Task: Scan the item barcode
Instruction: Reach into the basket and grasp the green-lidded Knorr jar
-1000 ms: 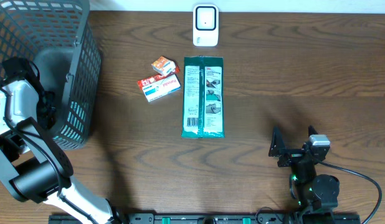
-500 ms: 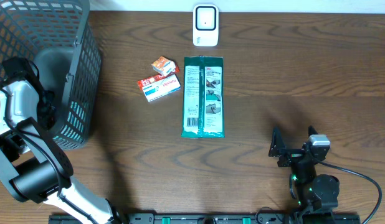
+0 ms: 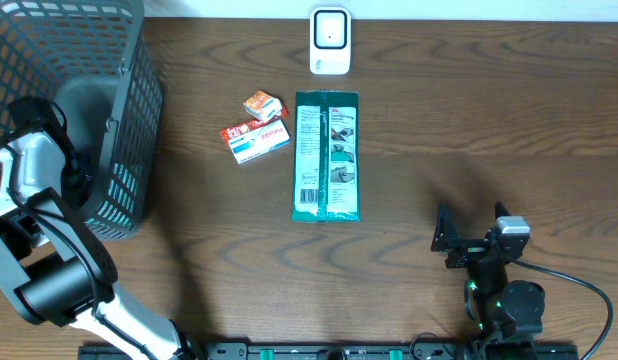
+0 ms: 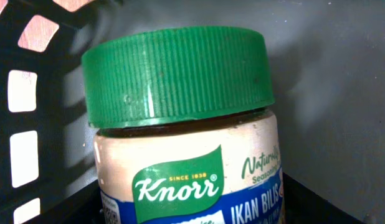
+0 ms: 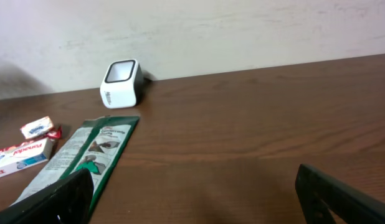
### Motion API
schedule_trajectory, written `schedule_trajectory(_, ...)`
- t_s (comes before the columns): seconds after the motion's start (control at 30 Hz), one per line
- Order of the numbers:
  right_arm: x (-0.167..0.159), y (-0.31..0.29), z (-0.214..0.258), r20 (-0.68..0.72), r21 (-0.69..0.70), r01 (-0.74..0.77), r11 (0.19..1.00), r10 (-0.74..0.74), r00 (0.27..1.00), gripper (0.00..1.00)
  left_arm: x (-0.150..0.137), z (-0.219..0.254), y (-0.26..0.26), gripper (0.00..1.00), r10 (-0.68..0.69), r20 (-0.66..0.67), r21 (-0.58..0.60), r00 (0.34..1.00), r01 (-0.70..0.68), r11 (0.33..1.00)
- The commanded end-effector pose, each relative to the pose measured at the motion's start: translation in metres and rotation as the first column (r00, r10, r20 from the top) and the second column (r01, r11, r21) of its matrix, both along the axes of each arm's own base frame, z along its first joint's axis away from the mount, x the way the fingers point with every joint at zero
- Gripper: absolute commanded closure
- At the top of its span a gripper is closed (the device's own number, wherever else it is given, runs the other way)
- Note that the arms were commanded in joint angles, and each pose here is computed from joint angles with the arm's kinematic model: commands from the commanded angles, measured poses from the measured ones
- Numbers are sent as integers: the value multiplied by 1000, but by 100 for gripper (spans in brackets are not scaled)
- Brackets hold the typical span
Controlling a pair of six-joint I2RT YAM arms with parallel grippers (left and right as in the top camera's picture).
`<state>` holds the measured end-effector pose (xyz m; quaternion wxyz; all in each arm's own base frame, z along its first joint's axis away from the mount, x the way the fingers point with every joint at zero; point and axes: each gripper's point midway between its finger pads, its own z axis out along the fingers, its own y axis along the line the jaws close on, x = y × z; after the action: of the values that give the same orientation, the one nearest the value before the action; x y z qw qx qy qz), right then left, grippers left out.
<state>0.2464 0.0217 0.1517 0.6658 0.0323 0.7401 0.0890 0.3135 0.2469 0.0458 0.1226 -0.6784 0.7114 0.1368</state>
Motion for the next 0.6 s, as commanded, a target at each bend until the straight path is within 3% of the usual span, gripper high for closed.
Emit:
schedule_trajectory(0.0,0,0,-1,-3,10,1,1000,-1,1000,1,-4,-5,1,27,0,-21,-1,1000,0,1000)
schedule_trajectory(0.57,0,0,-1,-4,10,1,1000,-1,1000,1,-4,-5,0,40,-32,-33,-8,999,32,999)
